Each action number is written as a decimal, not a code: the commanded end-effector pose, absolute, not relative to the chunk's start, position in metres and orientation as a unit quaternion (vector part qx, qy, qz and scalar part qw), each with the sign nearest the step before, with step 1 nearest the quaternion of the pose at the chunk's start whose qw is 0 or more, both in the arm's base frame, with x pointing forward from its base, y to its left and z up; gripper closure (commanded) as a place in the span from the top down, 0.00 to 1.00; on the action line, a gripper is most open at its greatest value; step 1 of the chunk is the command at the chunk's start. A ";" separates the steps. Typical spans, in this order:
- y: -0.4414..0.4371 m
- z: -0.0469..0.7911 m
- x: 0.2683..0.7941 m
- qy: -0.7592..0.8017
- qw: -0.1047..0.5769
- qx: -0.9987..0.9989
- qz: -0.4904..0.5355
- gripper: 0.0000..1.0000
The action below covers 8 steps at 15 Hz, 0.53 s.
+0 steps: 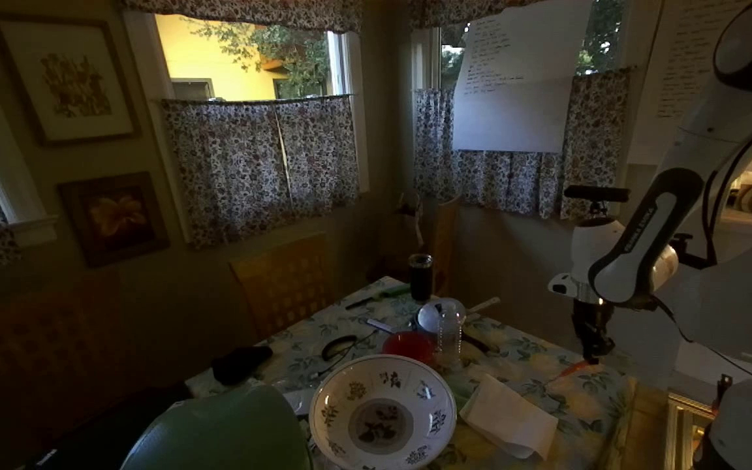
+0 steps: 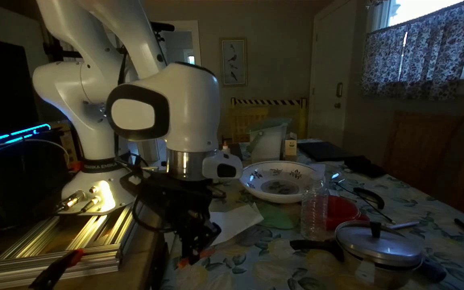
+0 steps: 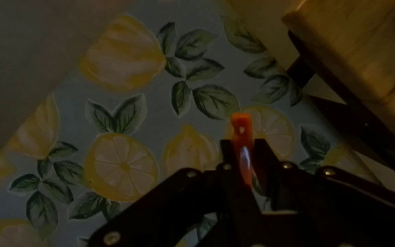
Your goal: Move the spatula to the right and place it under the napkin.
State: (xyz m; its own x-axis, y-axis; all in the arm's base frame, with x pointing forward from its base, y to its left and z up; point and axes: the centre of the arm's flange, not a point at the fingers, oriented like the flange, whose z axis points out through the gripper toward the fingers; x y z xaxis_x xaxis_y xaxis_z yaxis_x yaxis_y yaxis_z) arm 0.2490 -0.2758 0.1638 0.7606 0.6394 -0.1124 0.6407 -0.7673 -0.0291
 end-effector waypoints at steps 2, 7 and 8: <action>-0.280 0.129 0.248 0.330 0.069 0.934 -0.116 0.05; -0.275 0.123 0.255 0.339 0.124 0.927 -0.100 0.05; -0.270 0.125 0.259 0.342 0.126 0.927 -0.091 0.14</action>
